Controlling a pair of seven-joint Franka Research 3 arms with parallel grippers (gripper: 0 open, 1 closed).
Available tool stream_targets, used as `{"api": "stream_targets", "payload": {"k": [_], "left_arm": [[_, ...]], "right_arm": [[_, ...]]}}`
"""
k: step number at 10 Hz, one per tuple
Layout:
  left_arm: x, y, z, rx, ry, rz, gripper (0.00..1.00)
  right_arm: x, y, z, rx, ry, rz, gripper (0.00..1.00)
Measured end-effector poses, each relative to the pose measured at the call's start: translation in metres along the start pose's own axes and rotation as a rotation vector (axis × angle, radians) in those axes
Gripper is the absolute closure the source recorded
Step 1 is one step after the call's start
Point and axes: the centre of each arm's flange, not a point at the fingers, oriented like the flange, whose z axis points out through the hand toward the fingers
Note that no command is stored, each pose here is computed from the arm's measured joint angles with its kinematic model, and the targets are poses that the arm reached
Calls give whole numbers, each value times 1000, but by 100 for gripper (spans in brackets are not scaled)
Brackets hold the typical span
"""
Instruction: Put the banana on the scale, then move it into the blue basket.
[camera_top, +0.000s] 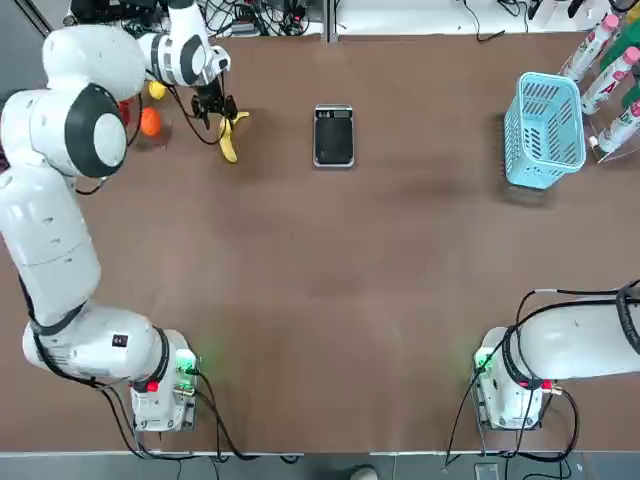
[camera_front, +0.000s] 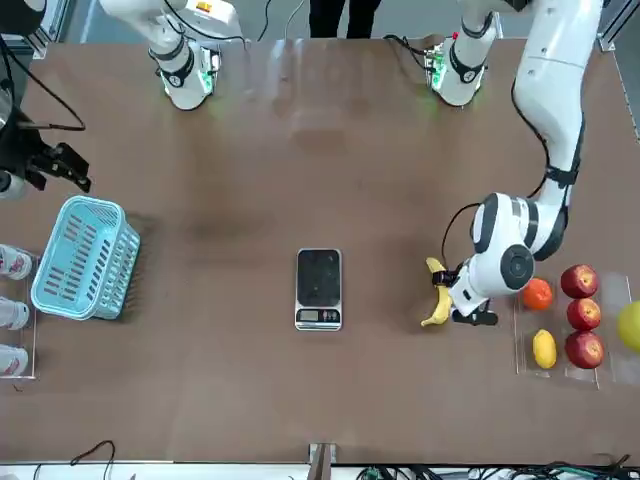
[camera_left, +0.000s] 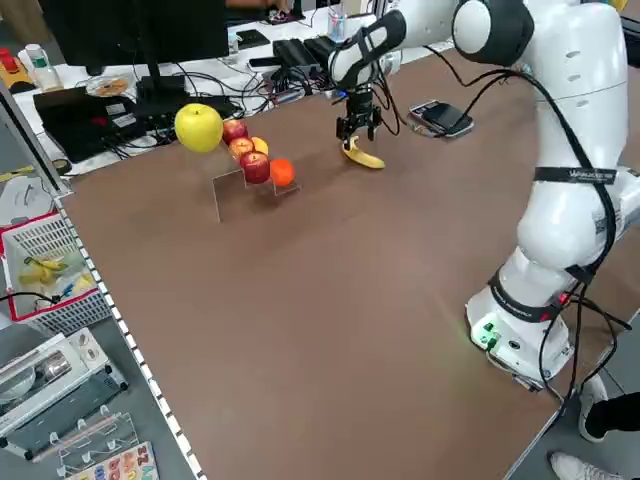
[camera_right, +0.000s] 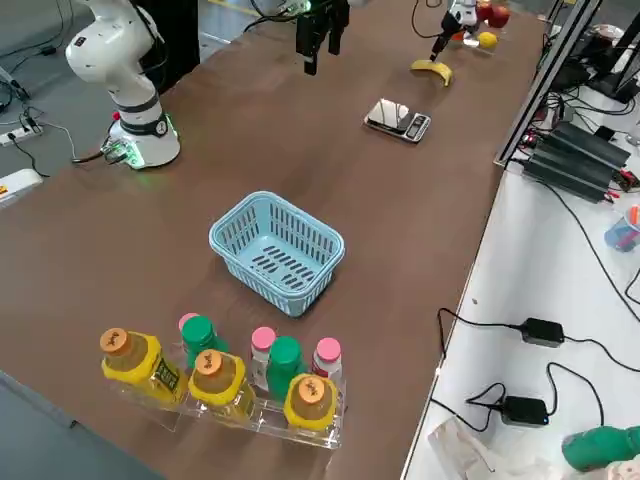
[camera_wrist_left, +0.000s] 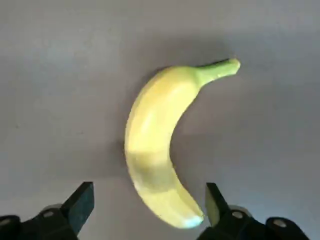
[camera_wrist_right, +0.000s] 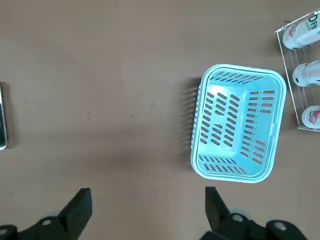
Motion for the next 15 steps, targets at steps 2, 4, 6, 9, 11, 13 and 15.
{"api": "stream_targets", "payload": {"k": [2, 4, 6, 9, 11, 13, 15], "left_arm": [[-1, 14, 21, 32, -12, 12, 7], [-2, 12, 40, 74, -26, 16, 13], [0, 8, 41, 75, -27, 10, 26], [6, 2, 29, 73, -11, -2, 63], [11, 4, 4, 72, 7, -18, 71], [7, 55, -51, 62, 16, -113, 71], [-10, 153, -89, 41, 73, -175, 70]], "right_arm": [[0, 0, 0, 0, 0, 0, 0], [0, 0, 0, 0, 0, 0, 0], [0, 0, 0, 0, 0, 0, 0], [0, 0, 0, 0, 0, 0, 0], [0, 0, 0, 0, 0, 0, 0], [0, 1, 0, 0, -1, 1, 0], [0, 1, 1, 0, -1, 0, 0]]}}
